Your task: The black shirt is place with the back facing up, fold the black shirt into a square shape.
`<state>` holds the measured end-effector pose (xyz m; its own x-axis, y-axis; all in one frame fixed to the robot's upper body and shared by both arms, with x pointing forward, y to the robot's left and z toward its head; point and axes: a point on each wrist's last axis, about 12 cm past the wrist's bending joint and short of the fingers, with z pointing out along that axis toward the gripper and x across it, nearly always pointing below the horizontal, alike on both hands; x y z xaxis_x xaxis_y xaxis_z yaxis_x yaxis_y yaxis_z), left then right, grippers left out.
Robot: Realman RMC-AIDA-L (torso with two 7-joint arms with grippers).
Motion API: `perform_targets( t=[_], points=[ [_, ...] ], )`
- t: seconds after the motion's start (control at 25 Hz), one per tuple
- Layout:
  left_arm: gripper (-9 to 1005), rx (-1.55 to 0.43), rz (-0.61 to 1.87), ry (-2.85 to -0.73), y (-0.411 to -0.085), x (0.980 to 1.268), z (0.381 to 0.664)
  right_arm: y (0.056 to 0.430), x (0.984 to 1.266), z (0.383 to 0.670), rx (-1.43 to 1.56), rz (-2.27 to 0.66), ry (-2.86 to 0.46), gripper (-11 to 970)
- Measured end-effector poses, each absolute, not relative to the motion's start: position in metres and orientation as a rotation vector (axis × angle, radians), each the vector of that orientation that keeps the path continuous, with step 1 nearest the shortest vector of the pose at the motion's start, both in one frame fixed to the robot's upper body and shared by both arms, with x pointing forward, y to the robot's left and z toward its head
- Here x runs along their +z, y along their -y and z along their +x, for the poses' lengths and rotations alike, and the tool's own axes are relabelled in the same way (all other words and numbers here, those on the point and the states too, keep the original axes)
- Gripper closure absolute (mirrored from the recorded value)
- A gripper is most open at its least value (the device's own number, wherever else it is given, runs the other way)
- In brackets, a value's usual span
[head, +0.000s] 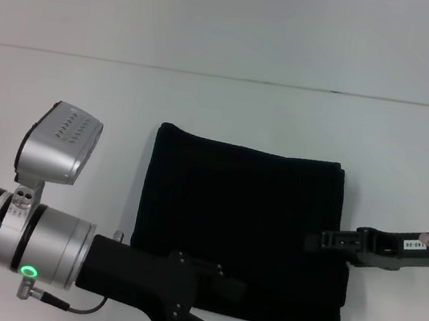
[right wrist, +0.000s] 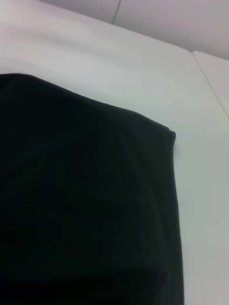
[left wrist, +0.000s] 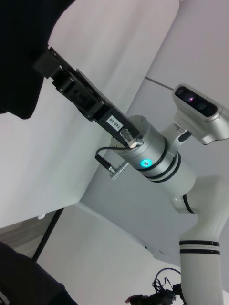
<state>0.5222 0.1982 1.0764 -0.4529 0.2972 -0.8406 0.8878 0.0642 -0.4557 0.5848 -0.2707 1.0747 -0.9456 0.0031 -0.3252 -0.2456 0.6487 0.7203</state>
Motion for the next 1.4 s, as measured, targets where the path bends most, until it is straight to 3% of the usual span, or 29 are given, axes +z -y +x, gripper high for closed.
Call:
perform_targets(
  t=[0.2, 0.64, 1.08, 1.2, 1.4],
  points=[
    [106, -1.389, 1.183, -1.805, -0.1971, 1.0766, 0.5243, 0.2692, 1.0734, 0.5836, 1.194, -0.194, -2.575, 145],
    [106, -1.383, 1.182, -1.81, -0.1968, 1.0774, 0.5262, 0.2657, 1.0694, 0.5814, 1.176, -0.22, -2.595, 148],
    [105, -1.378, 1.182, -1.811, -0.1959, 1.0781, 0.5276, 0.2644, 1.071, 0.583, 1.175, -0.238, -2.589, 583],
    [105, -1.378, 1.184, -1.81, -0.1956, 1.0784, 0.528, 0.2645, 1.0711, 0.5827, 1.177, -0.24, -2.587, 823],
    [105, -1.378, 1.181, -1.809, -0.1955, 1.0788, 0.5285, 0.2654, 1.0728, 0.5814, 1.194, -0.256, -2.579, 895]
  ],
)
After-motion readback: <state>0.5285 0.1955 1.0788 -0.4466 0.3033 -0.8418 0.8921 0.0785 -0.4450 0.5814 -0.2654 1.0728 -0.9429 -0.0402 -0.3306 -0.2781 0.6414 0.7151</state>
